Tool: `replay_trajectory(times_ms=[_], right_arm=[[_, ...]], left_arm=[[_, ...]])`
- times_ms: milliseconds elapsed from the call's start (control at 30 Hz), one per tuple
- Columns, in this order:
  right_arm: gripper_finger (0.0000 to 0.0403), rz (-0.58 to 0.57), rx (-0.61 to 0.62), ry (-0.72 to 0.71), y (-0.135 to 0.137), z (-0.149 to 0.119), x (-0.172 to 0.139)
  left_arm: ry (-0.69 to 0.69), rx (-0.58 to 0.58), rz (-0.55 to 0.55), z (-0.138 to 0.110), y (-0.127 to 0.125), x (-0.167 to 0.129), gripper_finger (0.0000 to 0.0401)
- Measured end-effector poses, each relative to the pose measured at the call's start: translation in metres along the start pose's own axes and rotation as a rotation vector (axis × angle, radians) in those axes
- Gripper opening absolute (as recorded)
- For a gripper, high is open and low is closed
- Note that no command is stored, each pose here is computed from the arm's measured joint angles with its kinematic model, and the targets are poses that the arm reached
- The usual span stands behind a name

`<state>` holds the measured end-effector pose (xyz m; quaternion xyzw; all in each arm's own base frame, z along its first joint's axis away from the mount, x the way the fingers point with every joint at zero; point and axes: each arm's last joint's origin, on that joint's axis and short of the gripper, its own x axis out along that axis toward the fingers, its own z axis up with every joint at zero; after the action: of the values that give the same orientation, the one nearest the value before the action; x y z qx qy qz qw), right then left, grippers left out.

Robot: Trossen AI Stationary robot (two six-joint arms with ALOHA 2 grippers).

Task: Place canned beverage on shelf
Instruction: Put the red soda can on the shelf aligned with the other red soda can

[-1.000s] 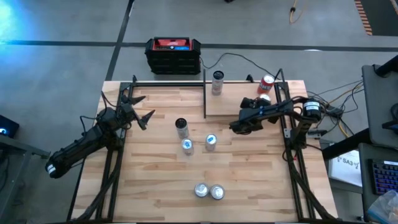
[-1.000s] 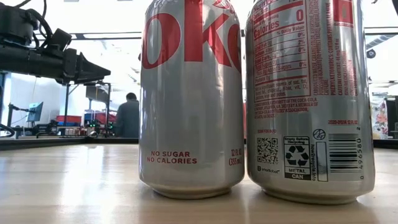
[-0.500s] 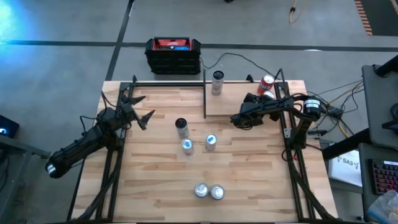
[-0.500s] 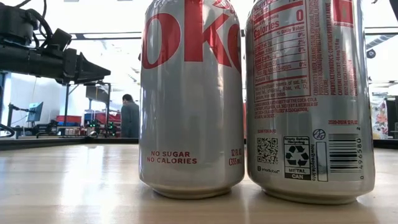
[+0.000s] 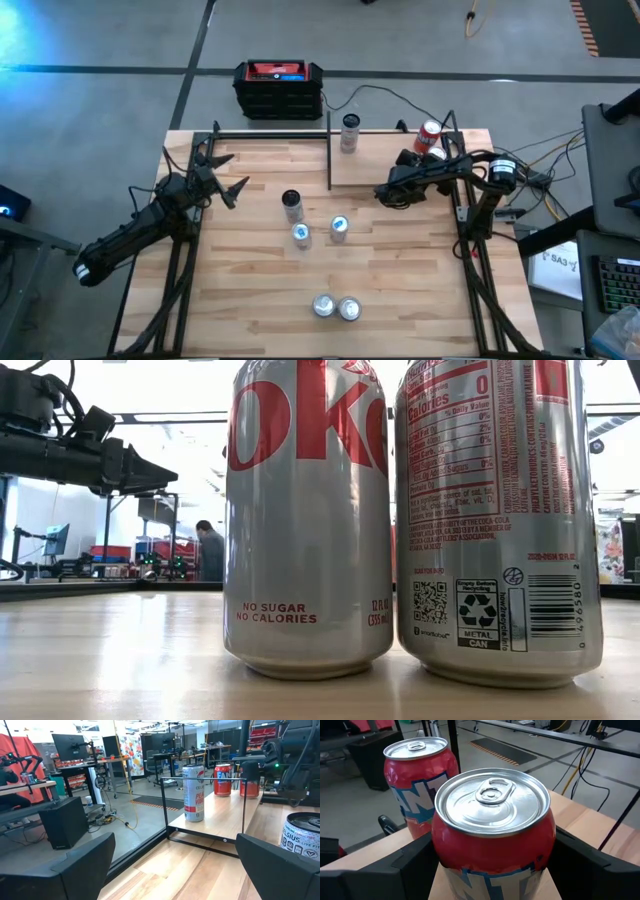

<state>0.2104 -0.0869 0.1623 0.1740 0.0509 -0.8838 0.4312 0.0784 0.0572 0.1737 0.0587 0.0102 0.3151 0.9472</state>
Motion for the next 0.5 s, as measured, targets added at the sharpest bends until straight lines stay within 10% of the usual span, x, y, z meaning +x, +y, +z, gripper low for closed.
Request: replay_trajectory(times_ms=[500], right_arm=[[0.0306,0.047,0.005,-0.013,0.0026,-0.003,0.001]], left_arm=[[0.001,0.0,0.0,-0.0001,0.0,0.0,0.0398]])
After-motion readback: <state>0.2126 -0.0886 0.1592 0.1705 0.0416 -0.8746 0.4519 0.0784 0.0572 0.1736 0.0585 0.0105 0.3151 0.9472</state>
